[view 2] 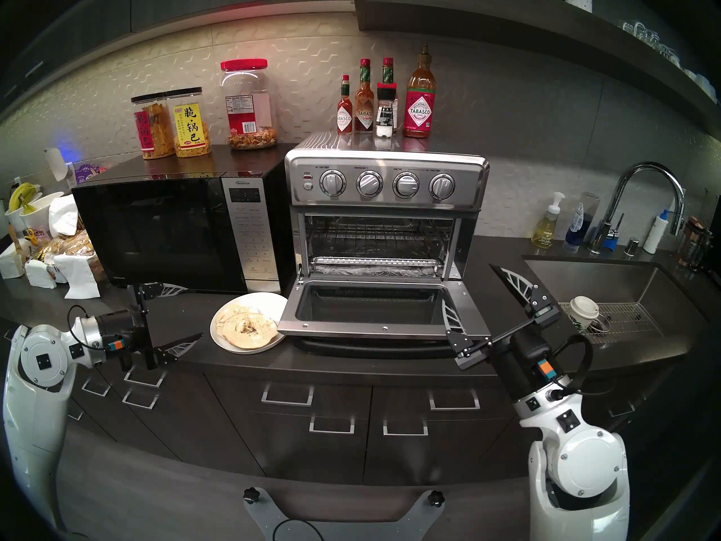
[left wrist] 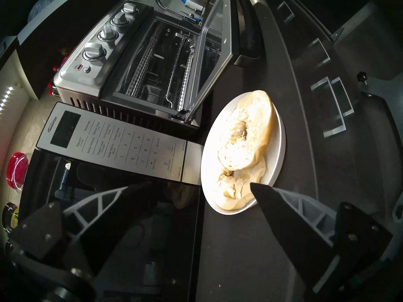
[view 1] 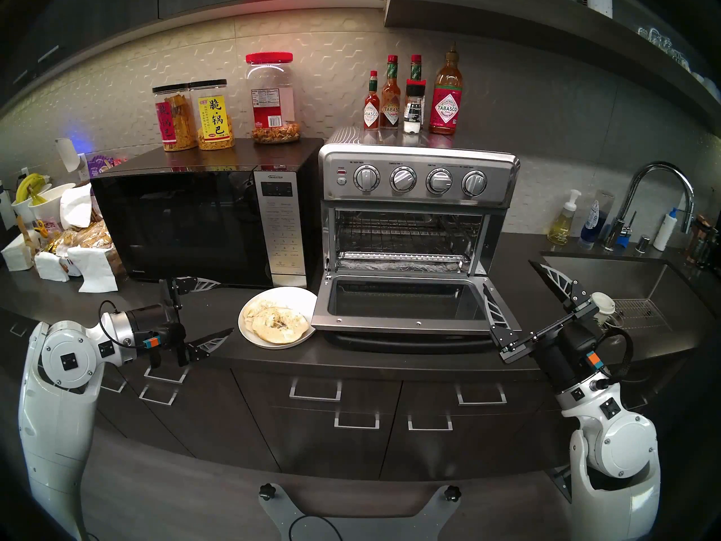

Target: Open the oven and place the bagel inside on the rack

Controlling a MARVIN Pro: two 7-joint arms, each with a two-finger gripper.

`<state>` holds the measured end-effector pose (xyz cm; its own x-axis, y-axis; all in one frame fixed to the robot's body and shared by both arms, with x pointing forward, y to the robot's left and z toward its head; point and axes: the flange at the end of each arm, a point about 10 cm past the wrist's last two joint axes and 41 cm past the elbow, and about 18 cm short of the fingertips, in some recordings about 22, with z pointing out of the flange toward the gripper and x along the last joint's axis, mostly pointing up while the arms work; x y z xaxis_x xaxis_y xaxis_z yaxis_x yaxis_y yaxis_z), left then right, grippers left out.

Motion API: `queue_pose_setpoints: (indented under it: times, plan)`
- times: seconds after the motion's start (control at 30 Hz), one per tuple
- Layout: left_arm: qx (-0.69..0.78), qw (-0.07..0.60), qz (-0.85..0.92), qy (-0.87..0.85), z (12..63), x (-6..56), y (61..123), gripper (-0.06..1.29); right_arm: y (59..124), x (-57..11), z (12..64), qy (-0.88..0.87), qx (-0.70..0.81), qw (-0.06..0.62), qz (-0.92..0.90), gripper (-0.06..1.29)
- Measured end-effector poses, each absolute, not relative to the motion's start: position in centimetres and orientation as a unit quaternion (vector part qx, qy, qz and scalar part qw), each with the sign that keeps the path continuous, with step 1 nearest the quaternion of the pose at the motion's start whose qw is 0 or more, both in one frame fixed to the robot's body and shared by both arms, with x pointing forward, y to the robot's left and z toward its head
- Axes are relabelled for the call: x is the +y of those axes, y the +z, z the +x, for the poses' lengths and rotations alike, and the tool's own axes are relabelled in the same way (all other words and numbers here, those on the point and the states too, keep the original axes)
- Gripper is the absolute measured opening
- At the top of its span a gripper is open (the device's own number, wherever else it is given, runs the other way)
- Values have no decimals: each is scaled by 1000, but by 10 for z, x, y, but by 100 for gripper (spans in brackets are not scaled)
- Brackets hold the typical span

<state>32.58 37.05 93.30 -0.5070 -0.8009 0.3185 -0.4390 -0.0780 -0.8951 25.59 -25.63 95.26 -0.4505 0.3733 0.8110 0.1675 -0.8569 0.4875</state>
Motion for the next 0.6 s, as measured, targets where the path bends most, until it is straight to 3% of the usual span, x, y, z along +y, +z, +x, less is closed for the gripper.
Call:
queue_pose_setpoints:
  times: [0.6]
  plan:
    - [684,126,-453,-558,331,351,920,127,953,-256,256,811,260,63,520,124]
